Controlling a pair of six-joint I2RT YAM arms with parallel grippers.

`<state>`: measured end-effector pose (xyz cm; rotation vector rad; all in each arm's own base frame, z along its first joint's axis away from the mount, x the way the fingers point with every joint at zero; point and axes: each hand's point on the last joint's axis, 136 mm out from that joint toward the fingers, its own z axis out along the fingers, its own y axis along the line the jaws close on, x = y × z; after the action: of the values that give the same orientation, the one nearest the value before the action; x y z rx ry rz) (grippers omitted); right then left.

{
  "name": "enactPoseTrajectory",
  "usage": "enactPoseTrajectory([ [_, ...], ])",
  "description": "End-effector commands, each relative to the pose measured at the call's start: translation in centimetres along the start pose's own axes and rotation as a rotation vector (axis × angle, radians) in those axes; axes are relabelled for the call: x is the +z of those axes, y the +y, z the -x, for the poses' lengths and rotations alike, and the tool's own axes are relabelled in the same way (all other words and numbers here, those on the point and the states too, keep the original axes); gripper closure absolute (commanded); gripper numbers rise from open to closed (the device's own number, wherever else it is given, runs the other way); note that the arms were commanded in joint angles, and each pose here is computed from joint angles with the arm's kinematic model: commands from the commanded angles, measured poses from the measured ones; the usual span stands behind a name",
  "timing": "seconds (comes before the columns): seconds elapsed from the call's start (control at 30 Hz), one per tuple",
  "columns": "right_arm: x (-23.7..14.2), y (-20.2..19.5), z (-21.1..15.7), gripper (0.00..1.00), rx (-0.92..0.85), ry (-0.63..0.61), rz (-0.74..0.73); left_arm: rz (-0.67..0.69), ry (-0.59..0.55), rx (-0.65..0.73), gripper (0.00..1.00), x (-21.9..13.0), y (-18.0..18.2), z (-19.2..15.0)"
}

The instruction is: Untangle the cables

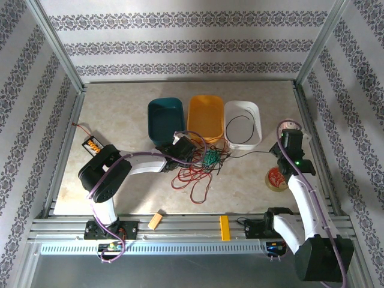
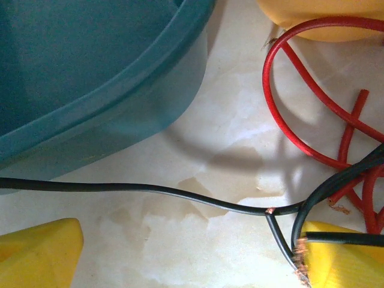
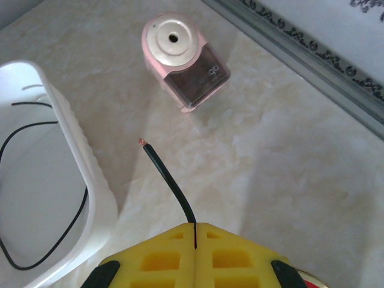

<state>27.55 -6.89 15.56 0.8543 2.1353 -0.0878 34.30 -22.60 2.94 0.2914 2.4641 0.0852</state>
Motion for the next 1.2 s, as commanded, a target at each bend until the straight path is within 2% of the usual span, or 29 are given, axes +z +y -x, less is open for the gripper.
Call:
enactPoseTrajectory([
  [0.0, -0.7, -0.2, 1.7, 1.0, -0.006, -0.023, 0.012, 0.072, 0.044, -0.002, 0.08, 0.3, 1.8, -1.2],
  [0.13, 0.0, 2.2, 0.0, 1.0, -0.005, 0.078, 0.137, 0.013, 0.027, 0.007, 0.08, 0.1, 1.0, -0.9],
  [0.3, 0.3, 6.0, -4.8, 1.0, -0.13, 0.182, 0.244, -0.196, -0.057, 0.031, 0.02, -1.7, -2.0, 0.7],
  [0.53, 0.9, 8.4, -8.7, 1.0, -0.21, 0.271, 0.274, -0.629, -0.208, 0.147, 0.01, -10.0, -7.2, 4.1],
  [0.63, 1.2, 8.9, -9.1, 1.0, -0.227, 0.283, 0.275, -0.715, -0.25, 0.172, 0.01, -12.9, -7.9, 5.3],
  [0.77, 1.1, 9.6, -8.7, 1.0, -0.237, 0.269, 0.288, -0.715, -0.25, 0.161, 0.01, -12.9, -8.6, 7.1],
  [0.97, 0.7, 9.9, -8.2, 1.0, -0.237, 0.258, 0.302, -0.642, -0.186, 0.119, 0.01, -8.6, -10.6, 9.7],
  [1.03, 0.5, 9.5, -8.1, 1.0, -0.238, 0.25, 0.296, -0.614, -0.148, 0.135, 0.0, -7.2, -11.3, 9.7],
  [1.17, 0.0, 8.7, -7.9, 1.0, -0.237, 0.227, 0.285, -0.527, -0.066, 0.201, 0.1, -4.8, -11.7, 8.1],
])
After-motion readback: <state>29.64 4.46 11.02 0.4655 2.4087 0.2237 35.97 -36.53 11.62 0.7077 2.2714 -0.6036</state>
